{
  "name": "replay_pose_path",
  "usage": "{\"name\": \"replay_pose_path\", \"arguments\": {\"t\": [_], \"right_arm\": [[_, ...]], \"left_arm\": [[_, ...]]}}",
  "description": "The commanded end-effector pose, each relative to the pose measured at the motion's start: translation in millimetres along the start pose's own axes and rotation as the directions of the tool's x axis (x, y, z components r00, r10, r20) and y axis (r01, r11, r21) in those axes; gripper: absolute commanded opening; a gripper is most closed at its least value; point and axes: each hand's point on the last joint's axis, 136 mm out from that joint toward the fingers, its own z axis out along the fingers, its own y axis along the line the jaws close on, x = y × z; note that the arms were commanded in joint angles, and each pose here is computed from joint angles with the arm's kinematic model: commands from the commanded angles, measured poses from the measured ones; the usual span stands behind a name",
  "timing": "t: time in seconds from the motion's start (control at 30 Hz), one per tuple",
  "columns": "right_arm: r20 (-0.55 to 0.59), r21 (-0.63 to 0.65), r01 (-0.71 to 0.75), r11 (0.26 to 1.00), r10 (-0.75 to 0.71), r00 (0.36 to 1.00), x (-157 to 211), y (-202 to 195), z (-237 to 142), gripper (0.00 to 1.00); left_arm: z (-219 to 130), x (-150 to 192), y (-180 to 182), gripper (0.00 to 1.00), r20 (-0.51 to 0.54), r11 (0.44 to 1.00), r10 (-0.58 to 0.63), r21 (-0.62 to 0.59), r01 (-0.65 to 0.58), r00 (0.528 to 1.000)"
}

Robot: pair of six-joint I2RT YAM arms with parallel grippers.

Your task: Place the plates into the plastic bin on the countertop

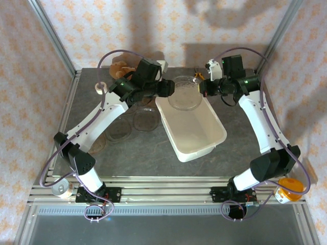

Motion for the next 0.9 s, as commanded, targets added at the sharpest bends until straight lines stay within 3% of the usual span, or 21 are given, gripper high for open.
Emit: {"name": "replay_pose_path", "arguments": {"t": [0.0, 0.2, 0.57, 0.73, 0.87], "right_arm": [[-0.071, 0.032, 0.038, 0.999, -0.036, 0.997, 14, -10, 0, 0.01], [-0.228, 0.116, 0.1, 0.988, -0.072, 0.971, 43, -34, 9, 0.0], [-0.321, 0.142, 0.079, 0.987, -0.03, 0.947, 52, -31, 43, 0.0], [-0.316, 0.202, -0.024, 0.979, 0.088, 0.945, 52, -32, 54, 0.0], [-0.229, 0.244, -0.146, 0.959, 0.204, 0.952, 52, -33, 50, 0.0]], "left_arm": [[-20, -9, 22, 0.49, 0.048, 0.997, -0.016, -0.069, 0.02, 0.999], [-28, -10, 57, 0.51, 0.076, 0.988, -0.095, -0.114, 0.103, 0.993], [-20, 13, 87, 0.52, 0.031, 0.974, -0.141, -0.177, 0.144, 0.99], [-9, 25, 93, 0.52, -0.008, 0.969, -0.162, -0.188, 0.157, 0.987], [-1, 30, 93, 0.52, -0.026, 0.97, -0.168, -0.184, 0.161, 0.985]]}}
